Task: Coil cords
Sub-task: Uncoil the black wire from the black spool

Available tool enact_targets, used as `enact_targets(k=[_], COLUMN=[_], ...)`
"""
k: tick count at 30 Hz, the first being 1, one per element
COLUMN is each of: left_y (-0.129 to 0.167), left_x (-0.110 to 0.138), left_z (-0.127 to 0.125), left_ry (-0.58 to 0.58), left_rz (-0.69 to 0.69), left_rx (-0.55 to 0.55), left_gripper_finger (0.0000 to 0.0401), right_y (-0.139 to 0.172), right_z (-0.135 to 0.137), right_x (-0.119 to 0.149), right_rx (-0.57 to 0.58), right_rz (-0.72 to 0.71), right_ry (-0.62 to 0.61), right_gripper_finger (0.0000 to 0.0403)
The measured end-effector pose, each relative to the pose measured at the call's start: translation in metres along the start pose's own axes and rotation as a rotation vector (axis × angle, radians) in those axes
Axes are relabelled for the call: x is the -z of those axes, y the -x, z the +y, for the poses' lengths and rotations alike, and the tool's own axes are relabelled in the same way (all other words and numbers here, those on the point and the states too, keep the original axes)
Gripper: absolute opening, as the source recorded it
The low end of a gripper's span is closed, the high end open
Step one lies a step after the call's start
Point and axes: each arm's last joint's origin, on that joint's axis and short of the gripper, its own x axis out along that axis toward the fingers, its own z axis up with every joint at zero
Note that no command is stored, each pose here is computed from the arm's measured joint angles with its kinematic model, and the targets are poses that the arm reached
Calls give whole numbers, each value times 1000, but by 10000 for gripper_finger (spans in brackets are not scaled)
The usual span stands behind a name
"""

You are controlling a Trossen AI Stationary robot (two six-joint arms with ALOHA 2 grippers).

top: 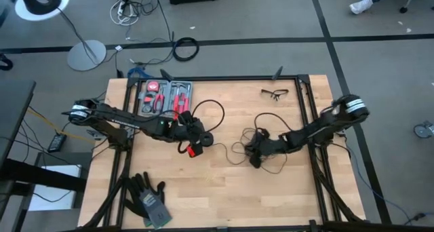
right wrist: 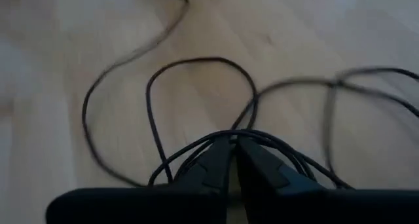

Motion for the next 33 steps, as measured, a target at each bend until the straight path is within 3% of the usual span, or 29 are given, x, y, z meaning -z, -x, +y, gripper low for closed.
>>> enact_targets(k=[8, 18, 23, 27, 33], left_y=[-7, 8, 14, 16, 18], left_x=[17, 38, 42, 42, 41], left_z=[1, 13, 16, 17, 17], left_ry=[7, 65, 75, 76, 77], left_rz=[7, -56, -75, -75, -86], left_rx=[0, 20, 28, 39, 41], left_gripper_finger=[400, 400, 400, 400, 400], right_y=[-58, -116, -145, -140, -94], right_z=[5, 13, 7, 3, 5], right_x=[-26, -88, -116, -134, -150], right_rx=[-89, -95, -208, -305, -334], right_rz=[-19, -110, -86, -17, 22], right_ry=[24, 231, 191, 155, 182], right_gripper_finger=[33, 32, 34, 33, 34])
